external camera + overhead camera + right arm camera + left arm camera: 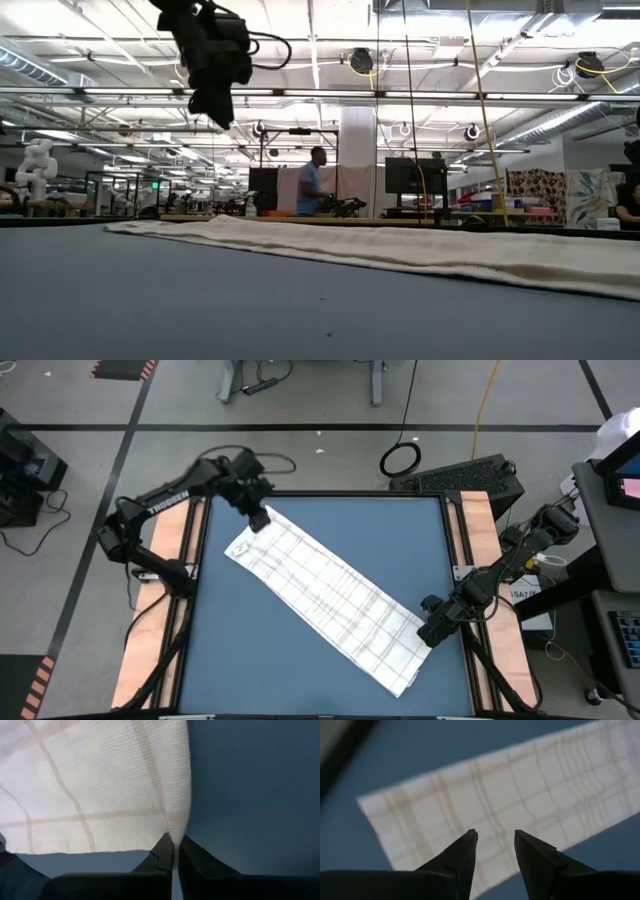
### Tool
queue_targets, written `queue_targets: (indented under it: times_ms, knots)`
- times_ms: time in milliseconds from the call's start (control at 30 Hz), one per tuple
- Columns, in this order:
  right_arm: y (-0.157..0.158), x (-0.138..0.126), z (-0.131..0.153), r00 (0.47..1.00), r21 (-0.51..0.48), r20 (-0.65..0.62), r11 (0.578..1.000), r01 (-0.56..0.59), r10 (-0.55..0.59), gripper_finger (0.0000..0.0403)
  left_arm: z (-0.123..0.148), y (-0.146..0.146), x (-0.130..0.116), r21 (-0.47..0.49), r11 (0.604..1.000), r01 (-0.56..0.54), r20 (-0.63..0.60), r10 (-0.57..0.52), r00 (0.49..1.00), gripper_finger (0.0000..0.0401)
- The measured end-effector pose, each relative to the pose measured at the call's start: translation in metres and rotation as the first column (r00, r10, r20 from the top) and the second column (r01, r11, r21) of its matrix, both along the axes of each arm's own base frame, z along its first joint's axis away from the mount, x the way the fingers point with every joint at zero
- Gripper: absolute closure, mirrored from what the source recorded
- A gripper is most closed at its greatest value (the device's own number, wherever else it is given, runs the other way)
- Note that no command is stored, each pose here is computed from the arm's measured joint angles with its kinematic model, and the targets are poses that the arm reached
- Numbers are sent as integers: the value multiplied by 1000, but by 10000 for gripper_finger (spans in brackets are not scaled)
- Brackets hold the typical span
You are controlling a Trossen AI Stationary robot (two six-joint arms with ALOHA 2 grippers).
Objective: Roll towel into tight, uniform cylinder
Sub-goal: Roll the white towel
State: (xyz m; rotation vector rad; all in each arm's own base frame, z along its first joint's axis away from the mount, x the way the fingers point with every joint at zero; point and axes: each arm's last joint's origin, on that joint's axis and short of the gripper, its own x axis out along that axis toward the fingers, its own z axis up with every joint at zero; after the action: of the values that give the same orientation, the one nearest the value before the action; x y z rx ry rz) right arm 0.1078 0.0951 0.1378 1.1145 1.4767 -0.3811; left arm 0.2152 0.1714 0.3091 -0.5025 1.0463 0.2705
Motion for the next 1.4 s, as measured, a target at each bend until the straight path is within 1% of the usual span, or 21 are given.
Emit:
queue_targets:
  times_ms: [100,133,233,267,400,500,733,833,967,1100,1200,1300,1400]
  knots:
    - [0,0,0,1000,0,3,1000,-4,4,397,5,13,-4,41,999,10,13,-10,1000,260]
    - [0,0,0,1000,0,3,1000,-6,6,397,2,18,-5,29,1000,3,-2,-3,1000,260]
    - [0,0,0,1000,6,3,1000,-3,2,397,-14,34,-6,-48,998,-28,-42,26,999,260]
    - [1,1,1,1000,11,7,1000,-2,2,397,-19,39,-6,-56,998,-31,-55,28,998,260]
    - [3,3,2,999,32,32,999,-7,6,397,-36,53,-1,-22,1000,-19,-120,16,993,260]
    - [4,5,3,999,46,50,999,-5,3,397,-43,60,4,8,1000,-22,-122,23,992,260]
    - [4,5,3,997,44,71,999,-28,24,397,-45,67,11,5,988,-156,-79,156,985,260]
    - [6,7,5,995,59,100,998,-32,26,397,-45,67,13,23,986,-164,-74,165,983,260]
    - [6,7,5,993,55,109,997,-49,42,397,-44,70,14,73,981,-180,-90,187,978,260]
    - [6,7,5,993,53,109,998,-46,40,397,-42,72,20,142,973,-182,-53,191,980,260]
    - [5,7,4,991,37,116,996,-76,71,397,-35,70,27,193,967,-167,6,169,986,260]
    - [5,6,4,990,25,116,996,-88,85,397,-22,63,39,275,952,-134,104,109,989,260]
    - [3,7,3,986,-24,152,997,-72,75,397,-11,54,53,339,933,-117,195,52,979,260]
